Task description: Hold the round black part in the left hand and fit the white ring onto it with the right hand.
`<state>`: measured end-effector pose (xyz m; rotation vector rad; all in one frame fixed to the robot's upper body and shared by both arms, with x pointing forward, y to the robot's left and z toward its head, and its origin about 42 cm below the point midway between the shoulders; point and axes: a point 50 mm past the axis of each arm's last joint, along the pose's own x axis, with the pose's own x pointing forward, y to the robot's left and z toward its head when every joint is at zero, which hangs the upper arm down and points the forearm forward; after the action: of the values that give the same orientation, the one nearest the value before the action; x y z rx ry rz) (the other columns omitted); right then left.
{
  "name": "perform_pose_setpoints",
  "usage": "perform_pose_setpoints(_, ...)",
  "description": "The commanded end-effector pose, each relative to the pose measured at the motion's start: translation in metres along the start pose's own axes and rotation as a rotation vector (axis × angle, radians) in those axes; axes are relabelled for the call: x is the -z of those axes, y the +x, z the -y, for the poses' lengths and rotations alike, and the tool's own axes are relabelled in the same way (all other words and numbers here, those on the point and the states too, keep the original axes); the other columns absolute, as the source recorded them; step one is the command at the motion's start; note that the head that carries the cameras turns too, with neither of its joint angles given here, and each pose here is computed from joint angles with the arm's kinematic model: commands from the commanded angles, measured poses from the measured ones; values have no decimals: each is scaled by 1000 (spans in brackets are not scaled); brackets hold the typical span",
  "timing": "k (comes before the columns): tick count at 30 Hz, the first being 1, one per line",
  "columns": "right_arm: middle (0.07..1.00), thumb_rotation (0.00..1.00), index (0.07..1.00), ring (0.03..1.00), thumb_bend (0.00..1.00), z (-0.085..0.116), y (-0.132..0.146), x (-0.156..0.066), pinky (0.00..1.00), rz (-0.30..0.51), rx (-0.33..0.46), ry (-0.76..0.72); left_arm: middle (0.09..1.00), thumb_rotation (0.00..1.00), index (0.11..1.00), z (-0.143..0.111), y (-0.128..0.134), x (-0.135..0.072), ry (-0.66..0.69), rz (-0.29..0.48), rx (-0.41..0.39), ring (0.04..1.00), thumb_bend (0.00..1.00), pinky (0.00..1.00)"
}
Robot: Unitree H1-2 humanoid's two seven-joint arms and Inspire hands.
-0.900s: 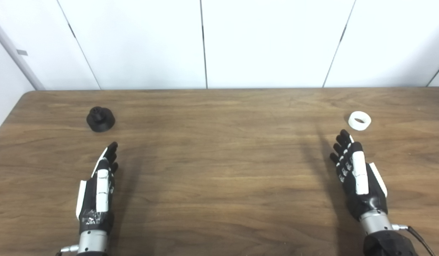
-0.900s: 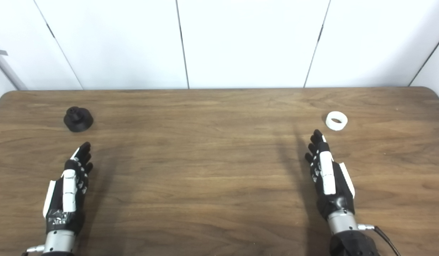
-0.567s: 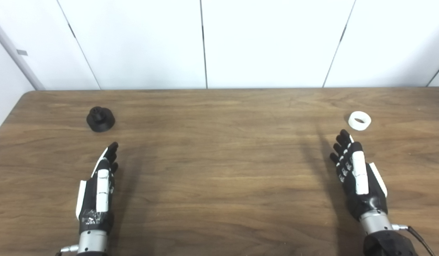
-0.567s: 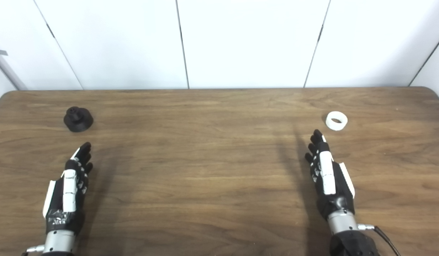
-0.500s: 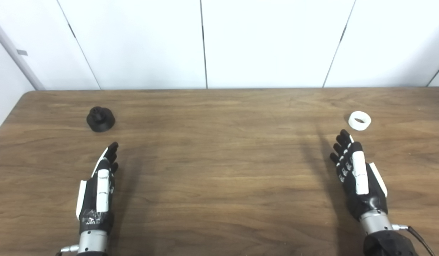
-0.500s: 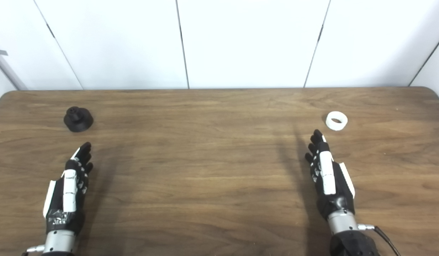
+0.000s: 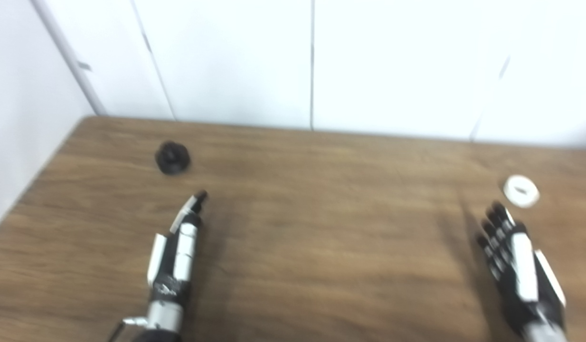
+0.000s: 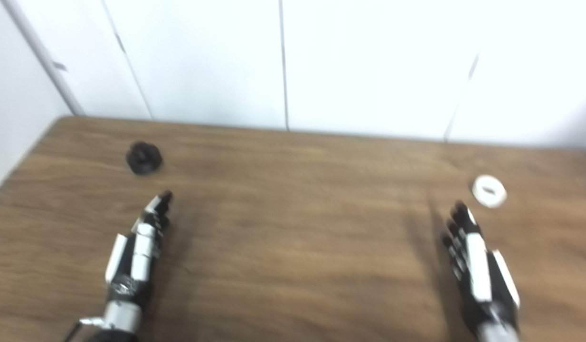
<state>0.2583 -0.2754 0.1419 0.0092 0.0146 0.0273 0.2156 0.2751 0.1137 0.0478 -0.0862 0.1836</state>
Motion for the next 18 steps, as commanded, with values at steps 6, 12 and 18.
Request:
perform_pose_setpoints(6, 1000, 1000, 1000, 1000, 445, 4, -1, -2, 1000, 9, -10, -2, 978, 879, 928, 8, -6, 0, 41, 29, 0, 1000, 480, 1000)
perform_pose_setpoints(12, 1000, 1000, 1000, 1000, 463, 2, -2, -4, 1000, 6, -23, -4, 983, 855, 935, 11, -6, 2, 63, 8, 9, 1000, 520, 1000)
perform_pose_setpoints(18, 1000, 1000, 1000, 1000, 469, 2, -1, -4, 1000, 9, -18, -7, 985, 708, 933, 10, -6, 2, 118, 10, -15, 1000, 610, 1000)
